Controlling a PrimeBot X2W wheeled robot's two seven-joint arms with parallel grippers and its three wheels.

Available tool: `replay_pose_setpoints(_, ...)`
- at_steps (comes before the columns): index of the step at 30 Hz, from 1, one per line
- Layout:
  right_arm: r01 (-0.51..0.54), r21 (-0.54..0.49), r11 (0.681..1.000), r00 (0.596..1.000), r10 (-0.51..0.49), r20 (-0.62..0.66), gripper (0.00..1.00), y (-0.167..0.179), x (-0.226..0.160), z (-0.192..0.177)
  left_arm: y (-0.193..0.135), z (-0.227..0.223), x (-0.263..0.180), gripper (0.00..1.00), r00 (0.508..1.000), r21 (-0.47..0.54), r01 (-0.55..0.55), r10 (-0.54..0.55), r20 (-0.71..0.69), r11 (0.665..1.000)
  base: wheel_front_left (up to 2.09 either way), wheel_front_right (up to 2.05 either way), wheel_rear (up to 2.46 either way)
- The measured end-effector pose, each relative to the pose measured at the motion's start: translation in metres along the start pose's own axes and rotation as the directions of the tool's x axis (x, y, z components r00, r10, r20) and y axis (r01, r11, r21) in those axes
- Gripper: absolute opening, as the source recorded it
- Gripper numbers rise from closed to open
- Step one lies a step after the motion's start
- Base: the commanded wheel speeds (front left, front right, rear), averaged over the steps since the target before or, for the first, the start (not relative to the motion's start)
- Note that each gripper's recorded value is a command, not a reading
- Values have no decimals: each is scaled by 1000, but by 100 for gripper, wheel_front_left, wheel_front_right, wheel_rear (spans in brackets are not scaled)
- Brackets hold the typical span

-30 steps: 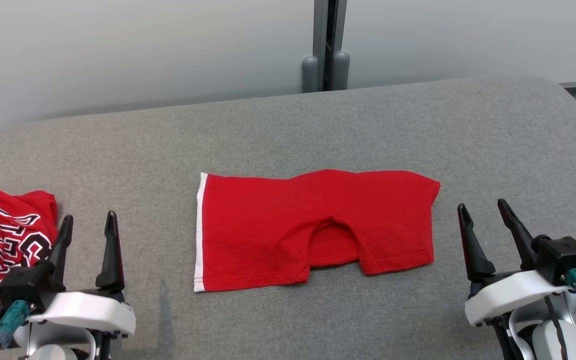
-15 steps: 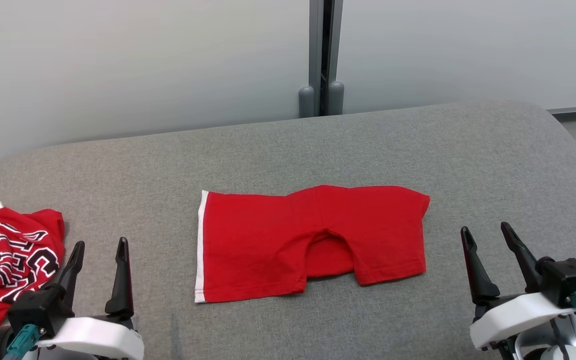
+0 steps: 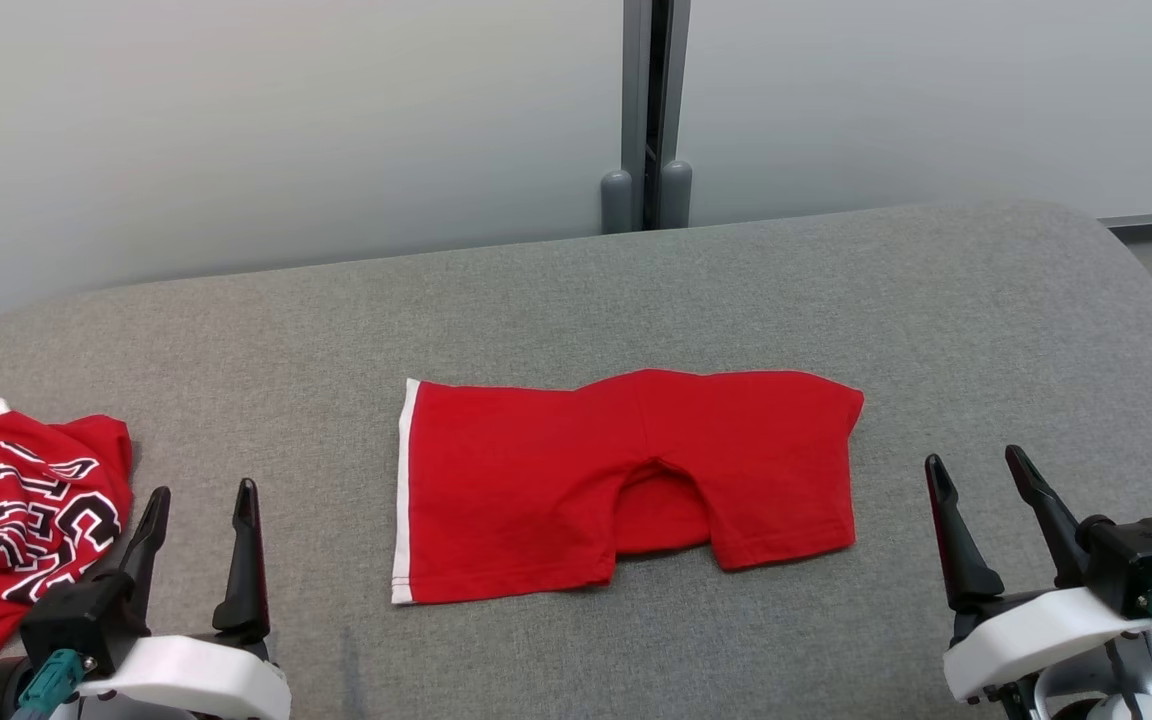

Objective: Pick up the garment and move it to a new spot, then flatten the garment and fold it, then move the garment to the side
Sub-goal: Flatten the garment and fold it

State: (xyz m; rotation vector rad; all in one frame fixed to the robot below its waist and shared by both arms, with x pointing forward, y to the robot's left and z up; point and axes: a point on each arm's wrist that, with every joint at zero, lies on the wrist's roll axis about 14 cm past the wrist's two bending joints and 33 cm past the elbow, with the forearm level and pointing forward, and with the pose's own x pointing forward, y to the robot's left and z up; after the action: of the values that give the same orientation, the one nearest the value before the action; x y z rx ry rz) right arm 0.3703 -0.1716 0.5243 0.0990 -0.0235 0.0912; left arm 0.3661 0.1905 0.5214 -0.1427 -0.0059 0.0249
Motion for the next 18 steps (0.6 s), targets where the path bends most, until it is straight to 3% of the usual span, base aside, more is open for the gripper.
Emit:
replay_pose_setpoints(13, -9, -1, 1000, 1000, 9, -9, 100, 2, 3, -3, 4, -3, -3, 100, 1000, -3, -15, 15, -8, 1000, 0, 0, 0)
replay_pose_setpoints(18, -88, -31, 996, 996, 88, -27, 100, 28, 17, -5, 17, 3, -7, 100, 998, -13, -59, 59, 15, 998, 0, 0, 0)
